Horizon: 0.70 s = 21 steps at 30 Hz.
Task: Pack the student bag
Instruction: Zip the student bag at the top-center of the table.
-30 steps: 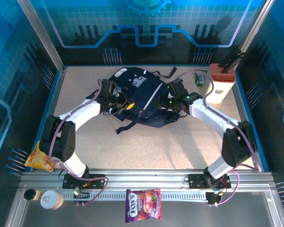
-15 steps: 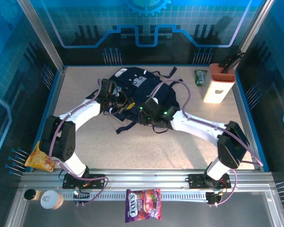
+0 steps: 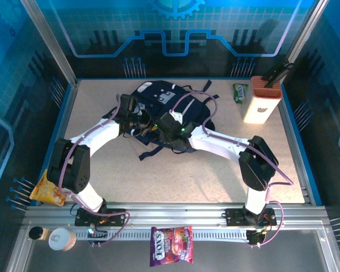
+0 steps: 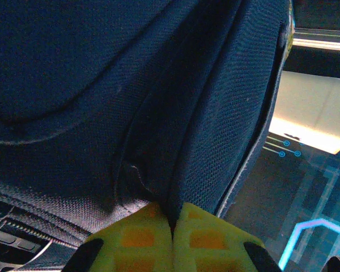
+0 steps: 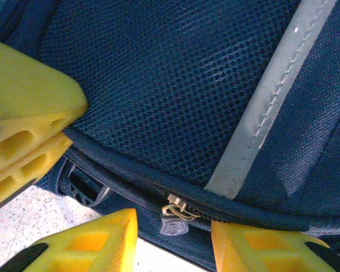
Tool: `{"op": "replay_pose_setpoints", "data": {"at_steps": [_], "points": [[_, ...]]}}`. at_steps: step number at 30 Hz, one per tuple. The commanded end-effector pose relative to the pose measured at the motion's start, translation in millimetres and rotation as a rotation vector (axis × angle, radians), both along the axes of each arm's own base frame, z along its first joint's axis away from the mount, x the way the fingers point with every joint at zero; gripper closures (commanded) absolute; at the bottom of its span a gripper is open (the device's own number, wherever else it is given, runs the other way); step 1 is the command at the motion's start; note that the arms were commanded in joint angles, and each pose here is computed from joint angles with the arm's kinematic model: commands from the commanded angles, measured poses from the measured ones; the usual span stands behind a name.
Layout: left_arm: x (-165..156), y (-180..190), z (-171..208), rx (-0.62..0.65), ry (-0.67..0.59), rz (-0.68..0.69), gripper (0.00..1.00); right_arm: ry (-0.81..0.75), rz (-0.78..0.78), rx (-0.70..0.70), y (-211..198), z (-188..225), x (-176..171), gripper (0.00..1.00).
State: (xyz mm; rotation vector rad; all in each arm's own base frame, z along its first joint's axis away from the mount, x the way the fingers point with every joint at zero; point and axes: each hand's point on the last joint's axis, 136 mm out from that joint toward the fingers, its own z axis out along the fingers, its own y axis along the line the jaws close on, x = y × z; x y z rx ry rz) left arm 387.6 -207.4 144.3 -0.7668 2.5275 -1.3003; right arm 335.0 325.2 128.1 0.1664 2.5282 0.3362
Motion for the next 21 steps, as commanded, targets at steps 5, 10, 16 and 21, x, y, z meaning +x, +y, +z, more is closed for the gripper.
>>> {"op": "replay_pose_setpoints", "data": {"at_steps": [5, 10, 16, 21], "points": [[-3.4, -12.6, 27.0, -0.071, -0.045, -0.081, 1.00, -0.005, -0.071, -0.048, -4.5, -6.6, 12.6, 0.69], [-1.9, -9.9, 26.1, -0.065, -0.044, -0.071, 1.00, -0.011, -0.077, -0.075, -12.7, -5.7, 12.0, 0.79], [2.3, -0.8, 25.0, -0.057, -0.047, -0.047, 1.00, -0.015, -0.053, -0.118, -32.9, -6.9, 1.7, 0.89], [5.4, 8.6, 21.1, -0.046, -0.042, -0.028, 1.00, -0.016, -0.043, -0.133, -55.3, -6.9, -7.9, 0.91]]}}
